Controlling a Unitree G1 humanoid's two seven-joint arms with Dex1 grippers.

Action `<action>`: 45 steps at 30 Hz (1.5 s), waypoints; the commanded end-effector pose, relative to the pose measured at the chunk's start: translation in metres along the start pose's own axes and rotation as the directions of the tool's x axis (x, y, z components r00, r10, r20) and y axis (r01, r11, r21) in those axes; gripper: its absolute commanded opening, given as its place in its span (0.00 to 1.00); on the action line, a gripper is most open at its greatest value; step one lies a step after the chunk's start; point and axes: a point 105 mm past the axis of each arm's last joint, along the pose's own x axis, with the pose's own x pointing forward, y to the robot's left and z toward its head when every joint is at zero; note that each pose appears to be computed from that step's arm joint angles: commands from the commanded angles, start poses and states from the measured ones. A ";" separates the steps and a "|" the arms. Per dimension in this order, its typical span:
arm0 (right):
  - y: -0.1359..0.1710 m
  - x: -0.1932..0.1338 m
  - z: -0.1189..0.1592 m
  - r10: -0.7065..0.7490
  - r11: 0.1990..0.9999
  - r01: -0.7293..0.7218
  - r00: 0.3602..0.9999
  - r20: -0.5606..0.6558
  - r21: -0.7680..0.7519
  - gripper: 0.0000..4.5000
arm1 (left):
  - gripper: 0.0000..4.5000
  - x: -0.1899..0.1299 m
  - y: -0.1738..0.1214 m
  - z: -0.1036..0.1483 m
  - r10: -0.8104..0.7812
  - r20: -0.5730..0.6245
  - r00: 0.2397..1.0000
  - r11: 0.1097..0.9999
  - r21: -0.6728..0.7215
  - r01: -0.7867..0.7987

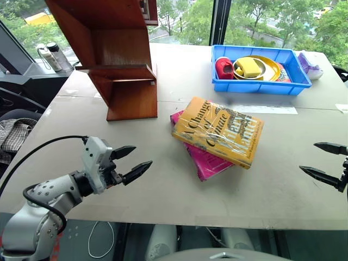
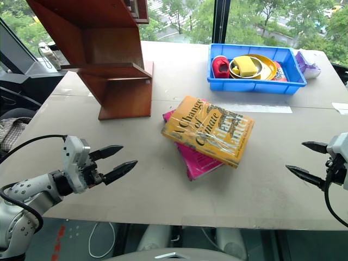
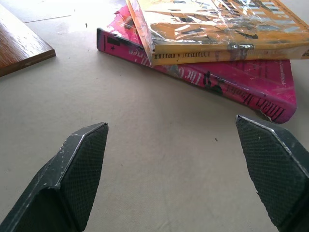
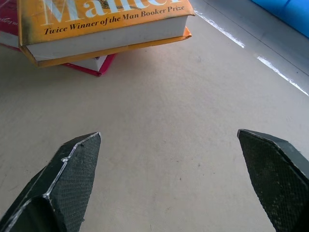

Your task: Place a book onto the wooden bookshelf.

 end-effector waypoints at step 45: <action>0.034 0.159 0.097 0.110 0.989 -0.114 0.993 -0.051 -0.098 0.01 | 0.98 0.008 -0.025 0.008 -0.061 0.025 0.998 0.998 0.003 0.061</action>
